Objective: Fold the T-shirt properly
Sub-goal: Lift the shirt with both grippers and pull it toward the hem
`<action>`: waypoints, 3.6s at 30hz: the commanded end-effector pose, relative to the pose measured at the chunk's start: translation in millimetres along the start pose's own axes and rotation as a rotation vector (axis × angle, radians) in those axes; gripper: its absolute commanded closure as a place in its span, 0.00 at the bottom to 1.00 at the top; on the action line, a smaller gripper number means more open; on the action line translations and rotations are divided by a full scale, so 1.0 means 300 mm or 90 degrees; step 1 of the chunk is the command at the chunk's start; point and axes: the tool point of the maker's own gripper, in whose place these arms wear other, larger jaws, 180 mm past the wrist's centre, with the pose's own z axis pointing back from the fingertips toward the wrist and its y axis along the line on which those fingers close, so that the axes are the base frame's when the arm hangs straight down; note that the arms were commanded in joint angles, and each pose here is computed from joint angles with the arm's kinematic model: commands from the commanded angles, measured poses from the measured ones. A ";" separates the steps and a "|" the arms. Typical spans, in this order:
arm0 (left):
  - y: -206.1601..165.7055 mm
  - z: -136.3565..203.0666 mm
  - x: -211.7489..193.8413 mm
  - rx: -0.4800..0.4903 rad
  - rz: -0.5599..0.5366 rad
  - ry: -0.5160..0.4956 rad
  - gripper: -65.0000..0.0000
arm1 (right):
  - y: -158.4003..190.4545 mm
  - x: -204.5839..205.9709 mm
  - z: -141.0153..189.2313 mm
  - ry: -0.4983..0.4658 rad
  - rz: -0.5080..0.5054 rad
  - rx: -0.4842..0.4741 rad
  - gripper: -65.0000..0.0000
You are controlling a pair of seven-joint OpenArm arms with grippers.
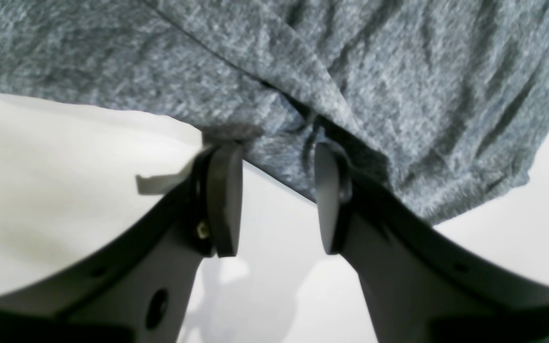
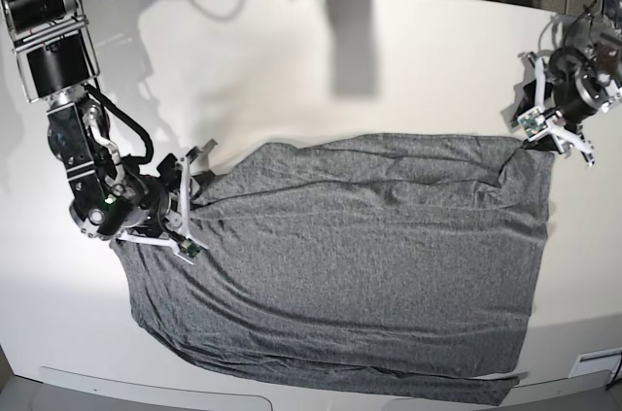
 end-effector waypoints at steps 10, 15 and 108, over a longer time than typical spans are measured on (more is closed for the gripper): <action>0.082 -0.076 -0.049 0.022 -0.071 0.077 0.63 | -0.048 0.020 0.034 0.001 0.004 -0.020 0.61; 0.081 -0.066 -0.073 0.012 -0.074 0.092 0.94 | -0.049 0.014 0.034 0.006 0.004 -0.020 0.61; 0.429 0.041 0.197 0.204 0.271 -0.145 1.00 | -0.176 0.116 0.053 -0.113 0.102 -0.109 1.00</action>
